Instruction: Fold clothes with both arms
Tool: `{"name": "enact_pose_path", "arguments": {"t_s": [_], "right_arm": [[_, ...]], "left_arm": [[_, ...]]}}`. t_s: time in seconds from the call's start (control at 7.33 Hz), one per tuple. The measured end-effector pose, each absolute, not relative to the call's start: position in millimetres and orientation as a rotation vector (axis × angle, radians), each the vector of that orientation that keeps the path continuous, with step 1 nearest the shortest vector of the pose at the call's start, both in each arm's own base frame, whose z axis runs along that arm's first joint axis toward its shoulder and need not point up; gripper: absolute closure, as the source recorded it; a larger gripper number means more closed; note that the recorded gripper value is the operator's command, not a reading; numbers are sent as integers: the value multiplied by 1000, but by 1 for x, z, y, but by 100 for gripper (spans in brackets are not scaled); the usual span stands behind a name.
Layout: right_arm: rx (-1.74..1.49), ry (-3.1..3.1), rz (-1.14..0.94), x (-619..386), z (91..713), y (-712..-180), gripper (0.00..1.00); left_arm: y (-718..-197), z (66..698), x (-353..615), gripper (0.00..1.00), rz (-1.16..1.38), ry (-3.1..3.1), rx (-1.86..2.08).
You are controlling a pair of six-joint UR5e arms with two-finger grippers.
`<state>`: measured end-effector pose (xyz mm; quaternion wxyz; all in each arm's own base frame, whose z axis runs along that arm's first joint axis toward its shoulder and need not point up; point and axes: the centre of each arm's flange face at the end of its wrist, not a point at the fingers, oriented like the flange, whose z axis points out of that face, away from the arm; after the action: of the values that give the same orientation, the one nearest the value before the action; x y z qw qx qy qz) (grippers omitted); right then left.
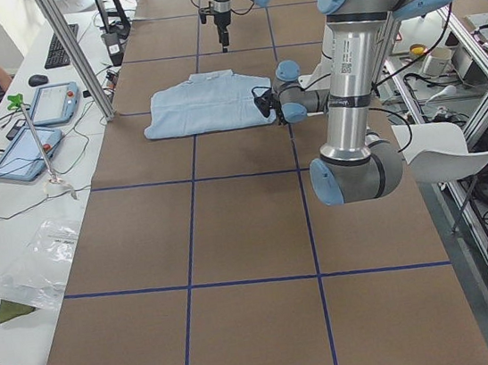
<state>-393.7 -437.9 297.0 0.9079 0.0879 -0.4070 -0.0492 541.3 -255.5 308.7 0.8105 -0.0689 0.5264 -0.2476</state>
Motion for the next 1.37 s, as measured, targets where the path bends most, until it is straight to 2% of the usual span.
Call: {"name": "enact_pose_path", "arguments": {"t_s": [0.27, 0.68, 0.96, 1.23, 1.37], "right_arm": [[182, -840, -102, -394, 297, -437, 0], [180, -835, -103, -395, 300, -436, 0], [179, -834, -103, -395, 301, -436, 0], [179, -834, -103, -395, 301, -436, 0], [180, -834, -103, -395, 301, -436, 0]], "left_arm": [[-258, 308, 540, 29, -536, 1124, -143], [-261, 308, 539, 41, -542, 1126, -142], [-261, 308, 539, 53, -547, 1124, -141], [-261, 307, 539, 77, -550, 1126, -143], [-261, 307, 539, 97, -551, 1127, -144]]}}
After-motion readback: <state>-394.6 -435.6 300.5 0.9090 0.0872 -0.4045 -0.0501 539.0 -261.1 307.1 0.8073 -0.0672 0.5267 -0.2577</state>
